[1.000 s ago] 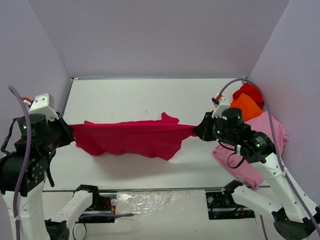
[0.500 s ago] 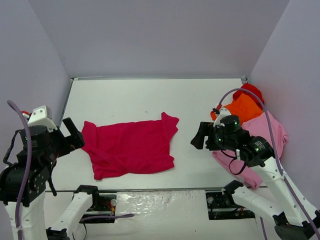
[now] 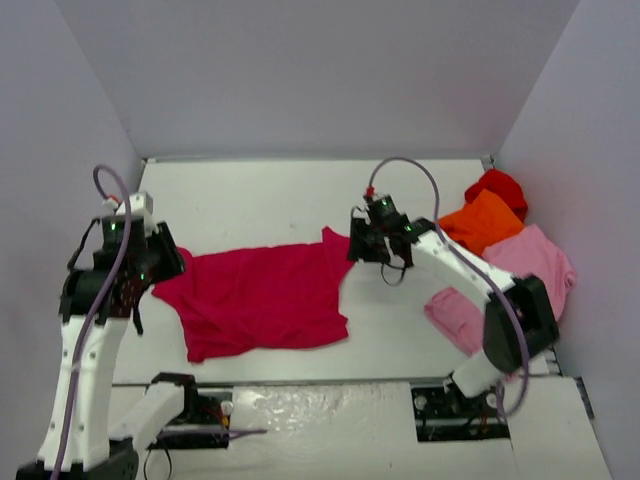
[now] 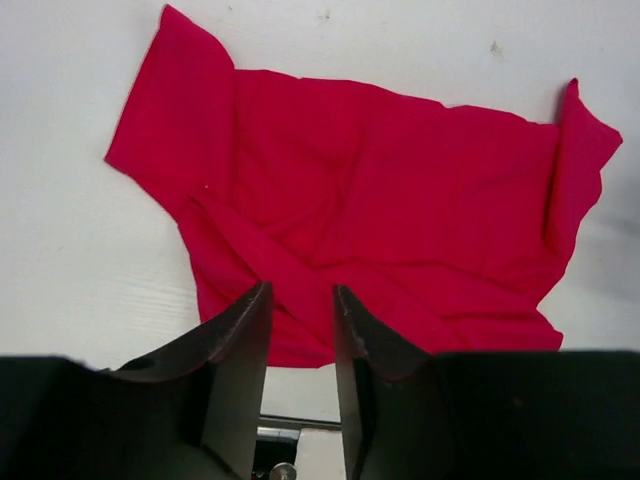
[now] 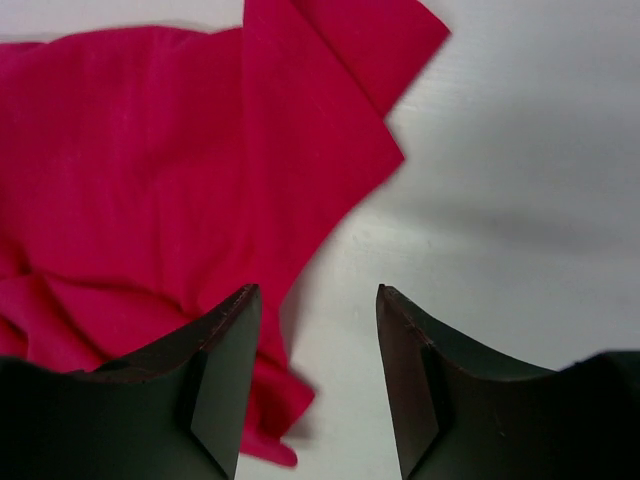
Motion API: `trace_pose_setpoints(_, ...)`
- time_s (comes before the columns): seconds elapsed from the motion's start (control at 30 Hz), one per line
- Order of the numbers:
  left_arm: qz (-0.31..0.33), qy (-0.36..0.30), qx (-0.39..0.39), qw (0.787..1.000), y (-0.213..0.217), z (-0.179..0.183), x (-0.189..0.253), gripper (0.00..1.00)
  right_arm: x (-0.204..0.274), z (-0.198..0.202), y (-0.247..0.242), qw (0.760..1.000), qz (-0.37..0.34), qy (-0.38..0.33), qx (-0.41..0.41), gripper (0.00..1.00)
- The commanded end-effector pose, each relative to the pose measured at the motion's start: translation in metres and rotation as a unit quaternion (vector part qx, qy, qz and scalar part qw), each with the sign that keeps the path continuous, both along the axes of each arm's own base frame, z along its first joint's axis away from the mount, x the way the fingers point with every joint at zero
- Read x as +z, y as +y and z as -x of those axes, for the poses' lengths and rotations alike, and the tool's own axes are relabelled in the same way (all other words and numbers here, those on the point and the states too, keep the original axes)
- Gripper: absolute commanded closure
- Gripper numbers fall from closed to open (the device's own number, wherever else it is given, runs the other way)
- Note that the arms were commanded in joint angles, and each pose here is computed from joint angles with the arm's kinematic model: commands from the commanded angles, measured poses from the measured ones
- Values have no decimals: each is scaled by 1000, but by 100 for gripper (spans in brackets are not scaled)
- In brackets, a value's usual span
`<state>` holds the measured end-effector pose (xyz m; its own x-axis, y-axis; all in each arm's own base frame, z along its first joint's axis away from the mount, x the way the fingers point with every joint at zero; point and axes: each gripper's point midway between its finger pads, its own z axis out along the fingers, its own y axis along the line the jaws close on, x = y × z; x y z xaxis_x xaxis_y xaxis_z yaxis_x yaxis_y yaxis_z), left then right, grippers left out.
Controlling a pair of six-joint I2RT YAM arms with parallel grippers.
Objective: Fold and stack the t-shirts
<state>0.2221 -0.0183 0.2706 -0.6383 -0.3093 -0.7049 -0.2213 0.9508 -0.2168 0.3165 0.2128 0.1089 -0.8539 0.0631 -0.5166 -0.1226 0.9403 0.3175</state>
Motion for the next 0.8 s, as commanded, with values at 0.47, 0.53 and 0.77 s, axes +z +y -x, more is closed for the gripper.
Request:
trace_pose_setpoints(0.47,81,52,-48,994,-65,-150,-96,77,10,-102,149,981,-81,-81,159,50)
trace_pose_setpoints(0.53,77,73,-52,993,-72,-160,-111,67,-6,-105,151,981,-68,-75,164,49)
trace_pose_setpoints(0.77,49,97,-56,993,-80,-196,-134,52,-46,-108,140,984,-29,-55,166,47)
